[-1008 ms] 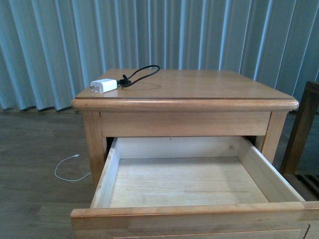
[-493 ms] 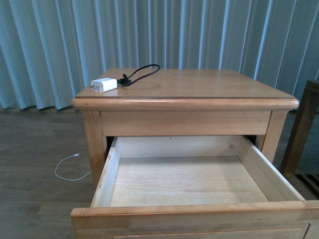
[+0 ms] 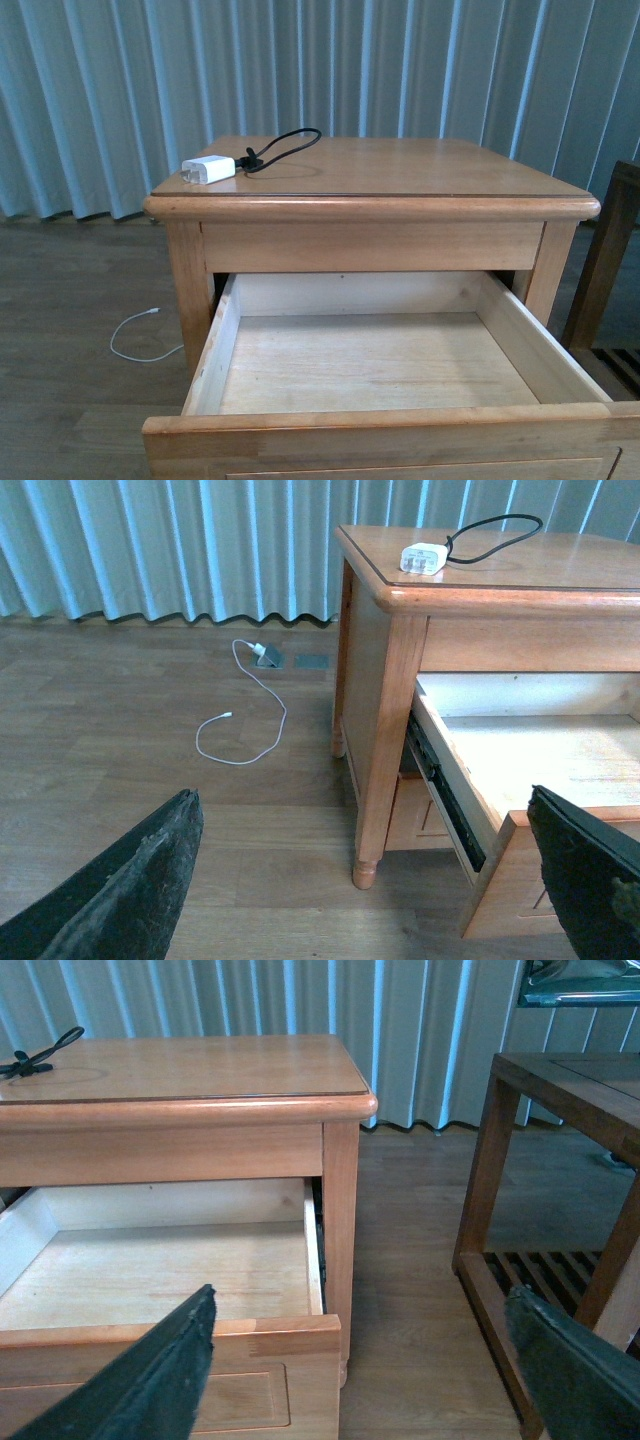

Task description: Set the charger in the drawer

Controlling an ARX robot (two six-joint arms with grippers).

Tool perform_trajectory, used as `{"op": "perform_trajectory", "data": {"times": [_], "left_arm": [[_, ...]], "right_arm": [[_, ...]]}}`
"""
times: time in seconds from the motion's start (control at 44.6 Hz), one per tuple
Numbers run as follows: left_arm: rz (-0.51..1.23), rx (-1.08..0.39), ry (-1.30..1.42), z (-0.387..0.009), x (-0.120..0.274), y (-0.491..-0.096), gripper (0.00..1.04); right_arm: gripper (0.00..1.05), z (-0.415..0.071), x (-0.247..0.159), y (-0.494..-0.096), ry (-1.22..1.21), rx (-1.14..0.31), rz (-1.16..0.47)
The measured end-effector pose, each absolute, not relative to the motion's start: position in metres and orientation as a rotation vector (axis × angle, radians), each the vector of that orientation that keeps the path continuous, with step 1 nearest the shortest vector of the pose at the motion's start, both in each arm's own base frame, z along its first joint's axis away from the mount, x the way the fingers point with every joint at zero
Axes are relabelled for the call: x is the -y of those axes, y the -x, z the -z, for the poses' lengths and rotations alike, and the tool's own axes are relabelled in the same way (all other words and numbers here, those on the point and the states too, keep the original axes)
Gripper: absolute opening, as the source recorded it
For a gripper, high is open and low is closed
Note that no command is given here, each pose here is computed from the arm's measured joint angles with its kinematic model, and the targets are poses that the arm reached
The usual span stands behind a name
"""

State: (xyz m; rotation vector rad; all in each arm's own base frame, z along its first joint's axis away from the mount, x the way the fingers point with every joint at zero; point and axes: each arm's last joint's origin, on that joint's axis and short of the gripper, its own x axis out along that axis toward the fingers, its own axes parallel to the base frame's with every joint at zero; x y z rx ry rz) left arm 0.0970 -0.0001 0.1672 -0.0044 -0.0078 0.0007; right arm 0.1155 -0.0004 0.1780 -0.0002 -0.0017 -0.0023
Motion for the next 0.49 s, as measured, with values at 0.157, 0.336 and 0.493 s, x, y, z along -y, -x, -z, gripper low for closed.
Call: {"op": "perform_trajectory", "data": {"times": [0.157,0.336,0.493], "left_arm": [[-0.001,0.008,0.004,-0.1672,0.0001,-0.097,0.99],[-0.139,0.035,0.098,-0.1699,0.0017,-0.0988,0.99],[-0.401,0.101,0.347,-0.1713,0.0045,-0.0981,0.99]], "right_arm": [[0.96,-0.178,0.0004,-0.1155,0.0,0.002,0.002],[0.96,-0.178,0.0004,-0.1155,0.0,0.002,0.002],[0.96,-0.178,0.0003,-0.1154,0.0,0.002,0.001]]}}
